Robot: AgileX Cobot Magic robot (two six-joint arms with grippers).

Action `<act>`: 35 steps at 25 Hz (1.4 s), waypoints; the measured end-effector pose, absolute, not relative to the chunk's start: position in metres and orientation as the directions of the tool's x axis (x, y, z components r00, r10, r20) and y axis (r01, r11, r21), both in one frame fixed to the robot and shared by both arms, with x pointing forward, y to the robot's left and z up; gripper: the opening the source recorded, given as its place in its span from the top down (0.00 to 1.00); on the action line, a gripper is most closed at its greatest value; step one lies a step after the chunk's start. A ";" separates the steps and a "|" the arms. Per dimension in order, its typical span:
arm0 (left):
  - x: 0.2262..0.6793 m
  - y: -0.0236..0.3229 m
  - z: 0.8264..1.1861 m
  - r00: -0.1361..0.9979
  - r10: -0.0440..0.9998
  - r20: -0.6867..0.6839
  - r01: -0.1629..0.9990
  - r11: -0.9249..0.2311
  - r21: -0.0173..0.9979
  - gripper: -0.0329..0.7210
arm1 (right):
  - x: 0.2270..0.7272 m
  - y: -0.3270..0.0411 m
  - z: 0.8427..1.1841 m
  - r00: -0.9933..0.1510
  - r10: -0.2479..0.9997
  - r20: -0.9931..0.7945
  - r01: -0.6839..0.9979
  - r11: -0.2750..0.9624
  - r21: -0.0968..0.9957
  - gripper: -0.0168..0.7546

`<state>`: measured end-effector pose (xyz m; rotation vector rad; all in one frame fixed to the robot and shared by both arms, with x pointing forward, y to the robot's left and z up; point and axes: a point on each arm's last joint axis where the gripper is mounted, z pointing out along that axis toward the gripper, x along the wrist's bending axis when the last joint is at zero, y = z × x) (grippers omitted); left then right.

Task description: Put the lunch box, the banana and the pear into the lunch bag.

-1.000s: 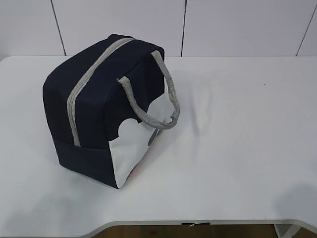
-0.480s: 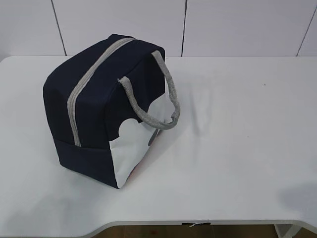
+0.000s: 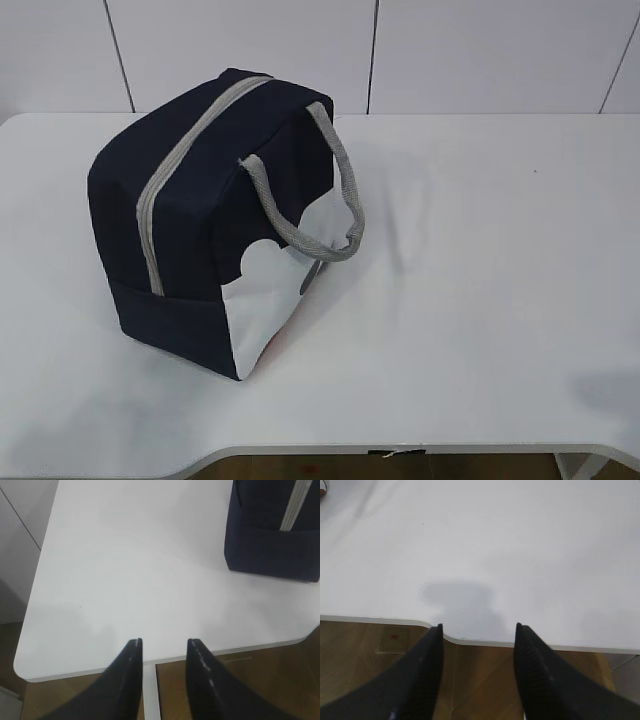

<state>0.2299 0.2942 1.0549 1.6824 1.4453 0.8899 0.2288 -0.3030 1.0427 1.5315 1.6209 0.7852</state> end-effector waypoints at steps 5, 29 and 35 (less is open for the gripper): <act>0.230 0.294 1.055 0.127 0.991 0.041 0.482 -0.098 0.870 0.66 | 0.229 -0.303 1.043 0.006 0.994 -0.112 0.528 0.092 0.844 0.49; 0.230 0.294 1.055 0.127 0.991 0.041 0.482 -0.098 0.870 0.66 | 0.229 -0.303 1.043 0.007 0.994 -0.111 0.528 0.090 0.845 0.49; 0.230 0.294 1.055 0.127 0.991 0.041 0.482 -0.098 0.870 0.66 | 0.229 -0.303 1.043 0.005 0.995 -0.105 0.527 0.086 0.845 0.49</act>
